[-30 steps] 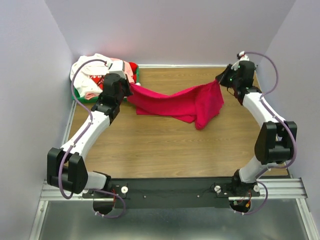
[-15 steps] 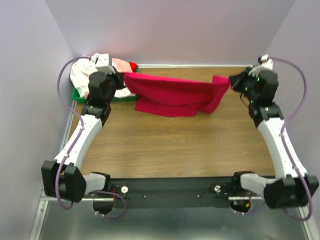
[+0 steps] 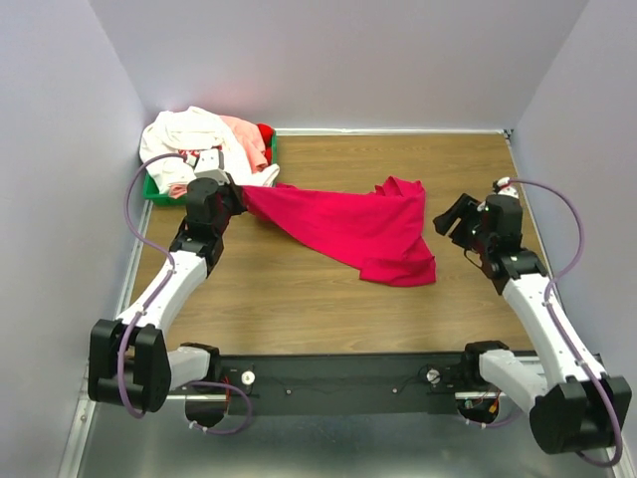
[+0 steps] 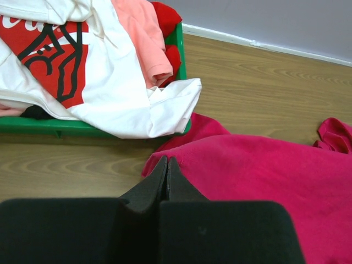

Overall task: Fold and stack the t-shirts
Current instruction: Flatten the tshirt out

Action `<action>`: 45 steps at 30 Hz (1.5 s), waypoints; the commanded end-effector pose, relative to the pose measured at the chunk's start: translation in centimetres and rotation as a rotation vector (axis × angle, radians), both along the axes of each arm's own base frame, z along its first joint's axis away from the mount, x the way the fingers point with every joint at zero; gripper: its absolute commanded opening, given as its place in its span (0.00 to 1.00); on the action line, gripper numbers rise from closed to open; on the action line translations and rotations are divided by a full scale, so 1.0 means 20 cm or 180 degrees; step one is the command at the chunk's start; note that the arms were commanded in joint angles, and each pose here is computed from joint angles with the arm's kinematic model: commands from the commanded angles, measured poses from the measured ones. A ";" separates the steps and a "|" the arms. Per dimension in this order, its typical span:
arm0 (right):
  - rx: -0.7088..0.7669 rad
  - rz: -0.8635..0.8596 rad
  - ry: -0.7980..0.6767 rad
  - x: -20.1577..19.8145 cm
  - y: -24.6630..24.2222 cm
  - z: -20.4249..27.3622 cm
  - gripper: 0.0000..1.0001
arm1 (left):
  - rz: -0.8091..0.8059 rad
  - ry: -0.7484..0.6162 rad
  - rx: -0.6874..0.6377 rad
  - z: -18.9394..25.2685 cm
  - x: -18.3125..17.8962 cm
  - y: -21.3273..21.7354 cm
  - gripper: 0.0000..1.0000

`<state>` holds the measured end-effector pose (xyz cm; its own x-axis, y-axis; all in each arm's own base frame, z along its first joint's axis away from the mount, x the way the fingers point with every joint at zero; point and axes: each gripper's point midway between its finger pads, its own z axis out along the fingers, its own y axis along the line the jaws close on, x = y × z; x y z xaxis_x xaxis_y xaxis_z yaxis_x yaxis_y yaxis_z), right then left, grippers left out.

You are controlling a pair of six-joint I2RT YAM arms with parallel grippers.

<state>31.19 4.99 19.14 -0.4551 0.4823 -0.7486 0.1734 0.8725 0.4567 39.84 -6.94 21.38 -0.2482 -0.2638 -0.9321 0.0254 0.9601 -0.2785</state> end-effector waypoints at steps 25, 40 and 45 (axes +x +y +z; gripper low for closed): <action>0.0176 -0.0120 0.1260 -0.05 0.04 -0.77 0.59 | -0.0196 0.0019 -0.0006 -0.10 0.03 -0.05 0.00; 0.0278 0.0030 0.1188 -0.05 0.09 -0.77 0.09 | -0.0171 0.0021 0.0015 -0.08 0.01 -0.03 0.00; 0.0247 0.0066 0.1101 -0.03 0.09 -0.73 0.00 | -0.0183 0.0010 -0.0020 -0.07 0.01 -0.04 0.00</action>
<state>30.35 6.40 3.73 -0.6944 0.5315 -0.4851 0.3474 0.8380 0.4208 40.33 -7.75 19.21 -0.2834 -0.2514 -0.9255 0.0635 0.9580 -0.2797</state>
